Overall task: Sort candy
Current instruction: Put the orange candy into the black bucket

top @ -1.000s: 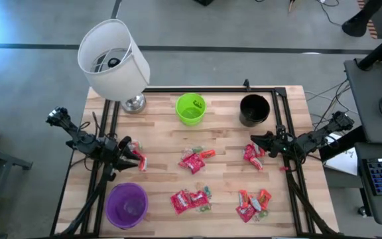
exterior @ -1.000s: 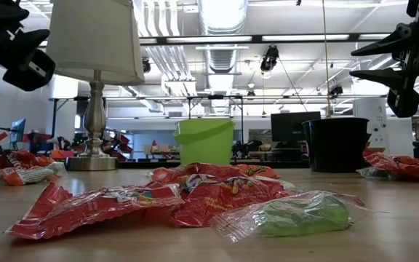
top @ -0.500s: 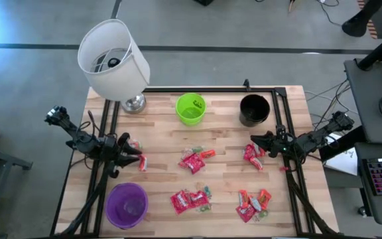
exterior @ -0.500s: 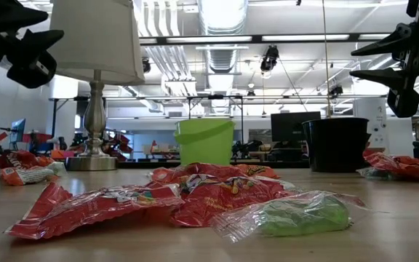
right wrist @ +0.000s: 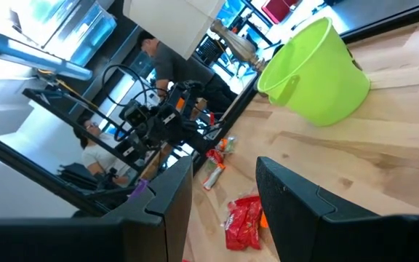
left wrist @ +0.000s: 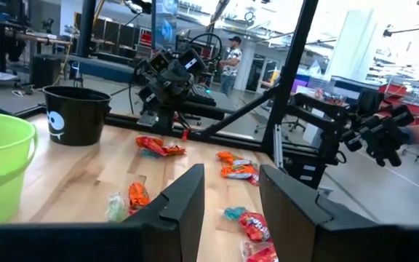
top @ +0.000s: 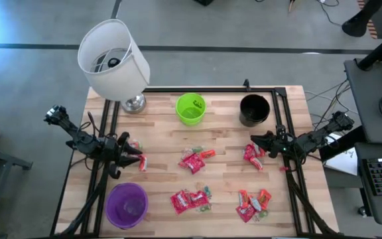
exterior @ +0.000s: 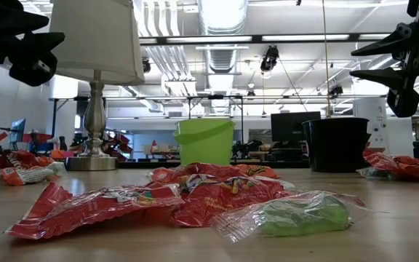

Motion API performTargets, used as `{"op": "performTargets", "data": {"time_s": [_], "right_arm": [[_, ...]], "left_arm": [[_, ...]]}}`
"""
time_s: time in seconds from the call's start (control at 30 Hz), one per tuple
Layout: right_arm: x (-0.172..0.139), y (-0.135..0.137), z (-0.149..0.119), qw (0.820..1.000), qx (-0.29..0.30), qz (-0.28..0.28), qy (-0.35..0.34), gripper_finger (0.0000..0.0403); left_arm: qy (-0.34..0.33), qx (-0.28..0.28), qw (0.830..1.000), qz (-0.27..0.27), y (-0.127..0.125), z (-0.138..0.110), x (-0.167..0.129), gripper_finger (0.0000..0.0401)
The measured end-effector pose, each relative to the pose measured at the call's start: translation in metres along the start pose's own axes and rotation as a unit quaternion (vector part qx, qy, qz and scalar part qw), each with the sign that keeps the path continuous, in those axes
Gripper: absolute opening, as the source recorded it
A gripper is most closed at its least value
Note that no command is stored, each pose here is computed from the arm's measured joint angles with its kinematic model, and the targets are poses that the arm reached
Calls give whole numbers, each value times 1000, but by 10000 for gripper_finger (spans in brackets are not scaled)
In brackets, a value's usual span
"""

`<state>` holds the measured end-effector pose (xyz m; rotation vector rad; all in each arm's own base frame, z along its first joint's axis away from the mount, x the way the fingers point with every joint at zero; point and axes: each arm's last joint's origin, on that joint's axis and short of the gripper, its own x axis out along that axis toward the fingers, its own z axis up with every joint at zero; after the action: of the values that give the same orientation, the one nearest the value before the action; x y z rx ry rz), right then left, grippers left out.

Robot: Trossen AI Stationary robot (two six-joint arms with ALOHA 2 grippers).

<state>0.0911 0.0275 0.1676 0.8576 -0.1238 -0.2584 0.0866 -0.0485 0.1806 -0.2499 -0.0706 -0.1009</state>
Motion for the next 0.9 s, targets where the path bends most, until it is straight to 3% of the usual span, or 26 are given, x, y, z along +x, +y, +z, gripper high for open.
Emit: {"op": "performTargets", "data": {"time_s": [0.9], "right_arm": [[0,0,0,1000,-3,0,0,146]], "left_arm": [[-15,-45,998,31,2,2,0,115]]}}
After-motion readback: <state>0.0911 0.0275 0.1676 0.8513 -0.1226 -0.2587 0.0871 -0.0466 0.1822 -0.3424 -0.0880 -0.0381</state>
